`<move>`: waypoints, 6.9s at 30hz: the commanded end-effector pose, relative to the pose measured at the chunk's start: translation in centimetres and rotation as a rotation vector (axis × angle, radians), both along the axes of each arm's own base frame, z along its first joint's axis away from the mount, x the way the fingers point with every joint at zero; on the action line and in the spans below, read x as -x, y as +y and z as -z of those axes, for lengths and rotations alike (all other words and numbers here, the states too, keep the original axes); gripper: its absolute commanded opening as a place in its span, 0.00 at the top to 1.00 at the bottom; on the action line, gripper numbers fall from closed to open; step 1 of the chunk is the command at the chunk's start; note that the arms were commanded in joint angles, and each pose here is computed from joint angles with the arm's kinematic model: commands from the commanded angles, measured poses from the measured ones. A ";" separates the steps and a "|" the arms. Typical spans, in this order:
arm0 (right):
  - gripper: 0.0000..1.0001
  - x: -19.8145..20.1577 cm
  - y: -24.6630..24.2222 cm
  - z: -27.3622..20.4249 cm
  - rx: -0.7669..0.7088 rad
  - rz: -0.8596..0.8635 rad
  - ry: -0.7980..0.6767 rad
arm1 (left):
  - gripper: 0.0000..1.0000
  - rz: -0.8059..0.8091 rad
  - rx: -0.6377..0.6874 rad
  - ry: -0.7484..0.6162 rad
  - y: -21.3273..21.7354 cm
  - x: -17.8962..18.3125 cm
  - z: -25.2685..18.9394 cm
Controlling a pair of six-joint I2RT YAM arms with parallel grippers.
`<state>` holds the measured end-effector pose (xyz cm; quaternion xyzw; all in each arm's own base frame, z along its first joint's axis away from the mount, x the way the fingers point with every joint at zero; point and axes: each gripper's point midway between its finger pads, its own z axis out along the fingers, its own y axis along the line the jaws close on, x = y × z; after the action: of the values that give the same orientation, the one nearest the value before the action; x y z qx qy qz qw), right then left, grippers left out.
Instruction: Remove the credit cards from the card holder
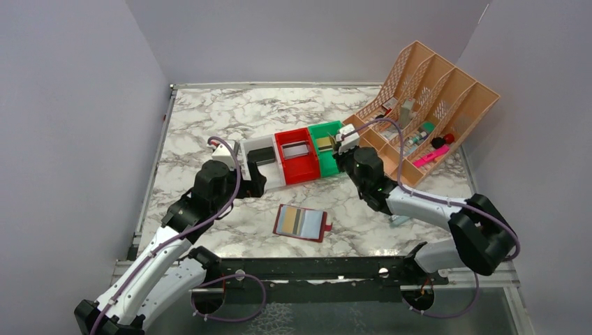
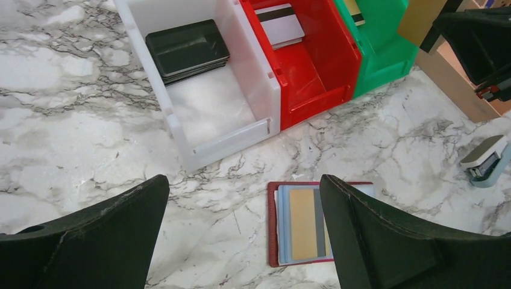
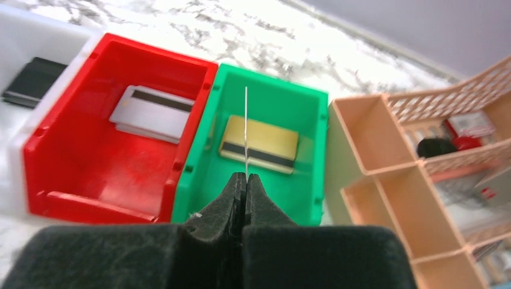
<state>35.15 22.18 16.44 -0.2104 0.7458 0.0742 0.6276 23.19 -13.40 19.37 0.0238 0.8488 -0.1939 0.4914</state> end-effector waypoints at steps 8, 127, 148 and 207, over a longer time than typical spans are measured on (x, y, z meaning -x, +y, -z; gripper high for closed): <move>0.99 -6.3 2.0 -0.7 0.388 -0.068 -0.309 | 0.01 -0.028 -0.051 -0.008 1.1 -0.1 0.2; 0.62 14.4 7.5 7.9 -0.419 0.033 0.727 | 0.32 0.249 0.103 0.346 -8.7 3.2 9.1; 0.17 0.8 8.1 4.8 -0.247 -0.015 0.616 | 0.20 0.144 0.093 0.227 -5.6 3.2 6.2; 0.62 19.3 12.3 13.5 -0.605 -0.170 1.084 | 0.49 0.370 0.095 0.428 -10.6 5.8 13.5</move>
<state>14.95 33.76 3.57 -0.0504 0.8827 0.4296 0.1839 17.98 -23.07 6.47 0.0995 0.9091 -0.3043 0.2664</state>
